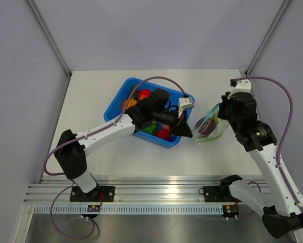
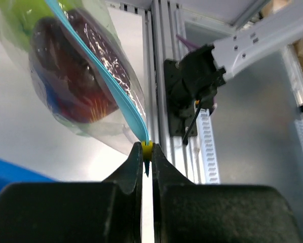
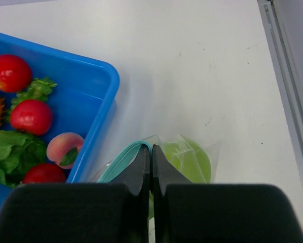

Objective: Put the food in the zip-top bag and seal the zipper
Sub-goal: Place the zipper food storage bag at the center of the board, then reset both arms

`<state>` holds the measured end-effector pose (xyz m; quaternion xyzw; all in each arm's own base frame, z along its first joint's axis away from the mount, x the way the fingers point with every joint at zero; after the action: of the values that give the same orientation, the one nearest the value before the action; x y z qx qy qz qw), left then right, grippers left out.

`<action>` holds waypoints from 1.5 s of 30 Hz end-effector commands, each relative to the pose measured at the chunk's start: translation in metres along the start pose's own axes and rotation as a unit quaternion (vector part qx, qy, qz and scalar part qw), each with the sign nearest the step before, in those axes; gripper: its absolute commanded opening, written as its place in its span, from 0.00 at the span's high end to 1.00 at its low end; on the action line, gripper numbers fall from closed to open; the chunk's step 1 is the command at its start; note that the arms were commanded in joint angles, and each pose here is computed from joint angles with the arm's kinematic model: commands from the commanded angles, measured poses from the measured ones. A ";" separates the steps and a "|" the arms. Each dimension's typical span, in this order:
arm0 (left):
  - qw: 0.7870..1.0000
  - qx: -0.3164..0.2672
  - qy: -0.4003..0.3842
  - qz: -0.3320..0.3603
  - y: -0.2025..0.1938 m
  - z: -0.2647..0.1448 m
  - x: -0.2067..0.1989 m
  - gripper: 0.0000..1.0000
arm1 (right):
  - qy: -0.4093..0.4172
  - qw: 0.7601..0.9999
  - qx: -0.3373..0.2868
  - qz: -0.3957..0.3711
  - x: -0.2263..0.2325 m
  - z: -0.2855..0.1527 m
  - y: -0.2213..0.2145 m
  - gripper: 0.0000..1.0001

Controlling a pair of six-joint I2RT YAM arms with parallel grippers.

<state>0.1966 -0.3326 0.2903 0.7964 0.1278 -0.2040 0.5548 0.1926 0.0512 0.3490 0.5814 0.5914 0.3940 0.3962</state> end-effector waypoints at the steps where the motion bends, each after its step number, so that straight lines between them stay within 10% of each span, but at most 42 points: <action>1: 0.997 -0.075 0.018 -0.014 0.018 0.007 0.003 1.00 | -0.056 0.998 -0.029 0.010 -0.004 0.020 0.005 1.00; 4: 0.994 -0.082 0.058 -0.041 0.016 0.015 0.017 0.76 | -0.073 0.997 -0.005 0.004 -0.001 0.049 -0.003 0.80; 5: 0.994 -0.073 0.065 -0.052 0.014 0.020 0.025 0.55 | -0.073 0.997 0.001 0.004 0.000 0.056 -0.004 0.49; 7: 0.993 -0.054 0.080 -0.073 0.011 0.022 0.029 0.23 | -0.069 0.997 0.016 0.008 0.003 0.064 -0.002 0.20; 10: 0.990 -0.059 0.105 -0.067 0.019 0.017 0.026 0.09 | -0.072 0.996 0.041 0.012 0.007 0.072 0.003 0.02; 27: 0.911 -0.192 0.364 0.024 0.028 -0.123 -0.018 0.01 | -0.142 0.979 0.064 0.134 -0.013 0.002 -0.015 0.01; 45: 0.856 -0.230 0.461 -0.044 -0.013 -0.161 -0.026 0.01 | -0.162 0.974 0.059 0.146 -0.025 -0.028 -0.034 0.01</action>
<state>0.1984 -0.1829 0.3257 0.6767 0.4356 0.1789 0.5660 0.1565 0.0276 0.3236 0.7406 0.4695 0.2923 0.3817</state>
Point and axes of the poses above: each gripper's point midway between its finger pads, its own z axis out along the fingers, its own x axis along the line the jaws close on, y = z × x, the point moved 10 cm from there along -z, back along the fingers, and after that the axes turned 6 degrees about -z, right-handed, at the moved point
